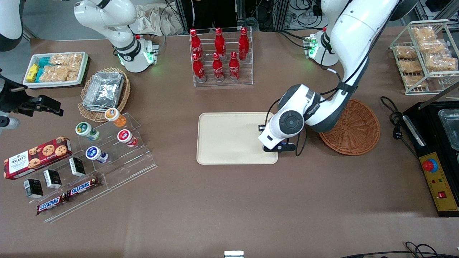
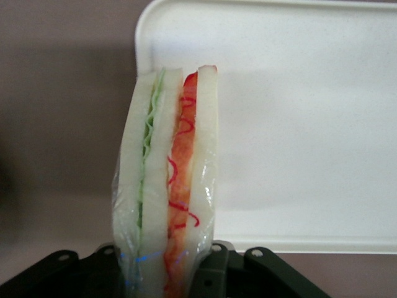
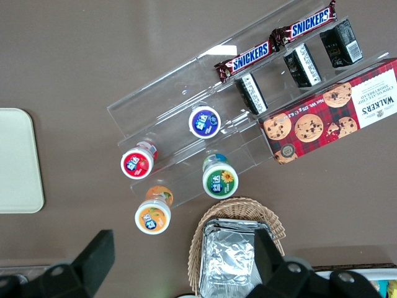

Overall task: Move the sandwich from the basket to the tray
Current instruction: 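Carry the held sandwich over the cream tray and lower it, then open the left gripper to release the sandwich onto the tray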

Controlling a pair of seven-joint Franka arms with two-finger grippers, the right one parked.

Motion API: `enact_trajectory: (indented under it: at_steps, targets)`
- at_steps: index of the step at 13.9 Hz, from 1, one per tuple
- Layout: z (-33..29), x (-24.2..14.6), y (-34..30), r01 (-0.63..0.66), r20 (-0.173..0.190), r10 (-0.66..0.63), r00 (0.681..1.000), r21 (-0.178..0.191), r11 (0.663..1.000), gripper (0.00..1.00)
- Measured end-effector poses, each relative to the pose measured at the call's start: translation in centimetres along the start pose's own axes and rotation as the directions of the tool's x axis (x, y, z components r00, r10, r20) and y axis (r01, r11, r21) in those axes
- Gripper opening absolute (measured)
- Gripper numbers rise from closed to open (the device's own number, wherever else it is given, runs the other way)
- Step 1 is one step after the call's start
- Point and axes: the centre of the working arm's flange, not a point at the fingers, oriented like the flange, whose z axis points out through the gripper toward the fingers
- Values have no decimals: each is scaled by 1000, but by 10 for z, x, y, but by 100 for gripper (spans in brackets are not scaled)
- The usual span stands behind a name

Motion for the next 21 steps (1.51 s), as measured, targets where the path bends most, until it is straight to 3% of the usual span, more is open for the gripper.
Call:
enact_trajectory:
  at_steps: [3, 8, 14, 20, 21]
  targets:
    - [20, 3, 4, -10, 8, 10, 1000, 10, 1000, 36]
    - [29, 8, 2, -26, -20, 27, 999, 51, 998, 36]
    - [44, 10, 5, -28, -9, 29, 1000, 49, 998, 40]
    - [48, 11, 6, -29, -10, 30, 1000, 43, 999, 99]
    - [43, 12, 6, -28, -17, 29, 999, 42, 999, 100]
